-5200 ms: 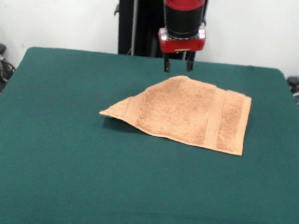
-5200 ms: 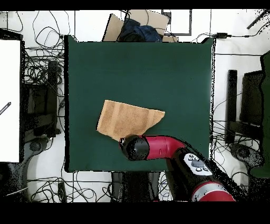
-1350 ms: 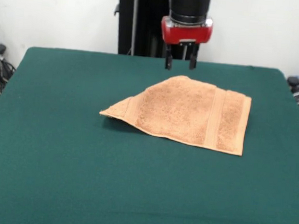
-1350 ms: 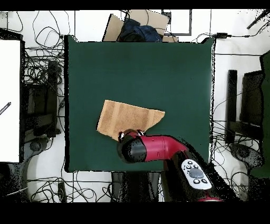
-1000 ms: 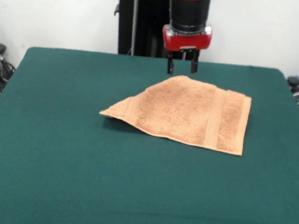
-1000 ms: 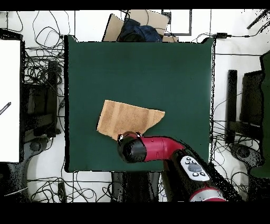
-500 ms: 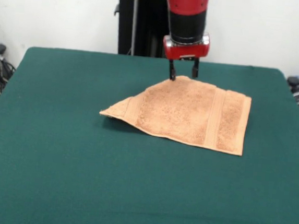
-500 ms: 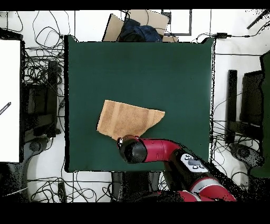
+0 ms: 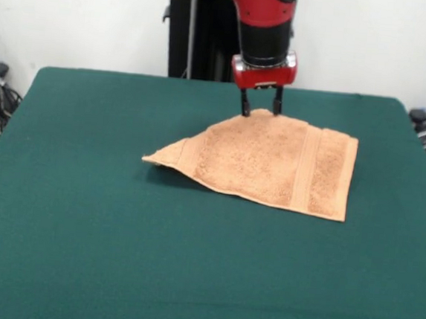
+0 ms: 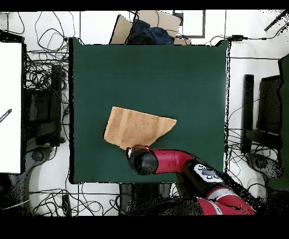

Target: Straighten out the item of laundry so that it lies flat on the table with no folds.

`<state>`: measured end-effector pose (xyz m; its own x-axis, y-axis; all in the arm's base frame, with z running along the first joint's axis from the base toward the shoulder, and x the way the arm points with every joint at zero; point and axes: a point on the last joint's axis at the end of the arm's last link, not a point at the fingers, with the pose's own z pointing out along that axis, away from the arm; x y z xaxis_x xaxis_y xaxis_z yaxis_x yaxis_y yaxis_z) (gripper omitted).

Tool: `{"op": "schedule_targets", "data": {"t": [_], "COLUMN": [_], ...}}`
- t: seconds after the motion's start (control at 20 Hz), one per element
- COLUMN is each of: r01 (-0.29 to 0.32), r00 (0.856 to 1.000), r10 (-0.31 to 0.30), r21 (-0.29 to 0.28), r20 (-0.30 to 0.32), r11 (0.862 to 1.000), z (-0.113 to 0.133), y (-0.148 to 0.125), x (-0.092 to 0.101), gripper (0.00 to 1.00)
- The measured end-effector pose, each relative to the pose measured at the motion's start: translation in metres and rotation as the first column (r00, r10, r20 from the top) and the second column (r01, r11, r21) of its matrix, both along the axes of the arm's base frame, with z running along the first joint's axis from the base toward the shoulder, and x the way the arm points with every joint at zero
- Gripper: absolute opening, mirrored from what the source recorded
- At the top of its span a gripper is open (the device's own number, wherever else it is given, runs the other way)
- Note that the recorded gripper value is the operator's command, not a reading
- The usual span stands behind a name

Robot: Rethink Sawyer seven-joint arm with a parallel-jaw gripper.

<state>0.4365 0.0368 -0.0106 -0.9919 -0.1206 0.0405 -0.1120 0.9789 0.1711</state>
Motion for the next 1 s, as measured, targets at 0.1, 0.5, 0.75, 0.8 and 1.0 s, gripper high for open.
{"op": "schedule_targets", "data": {"t": [0.1, 0.5, 0.75, 0.8, 1.0], "r01": [0.002, 0.009, 0.007, 0.009, 0.011], "r00": [1.0, 1.0, 0.999, 0.999, 0.999], "r10": [-0.002, -0.008, -0.006, -0.008, -0.01], "r21": [0.0, -0.021, -0.021, -0.018, -0.018], "r20": [0.006, 0.015, 0.032, 0.036, 0.041], "r11": [1.0, 1.0, 1.0, 1.0, 1.0], "z": [-0.002, -0.017, -0.027, -0.029, -0.03], "y": [0.0, -0.002, 0.003, 0.003, 0.003], "x": [-0.001, -0.01, -0.011, -0.011, -0.012], "gripper": [1.0, 1.0, 1.0, 1.0, 1.0]}}
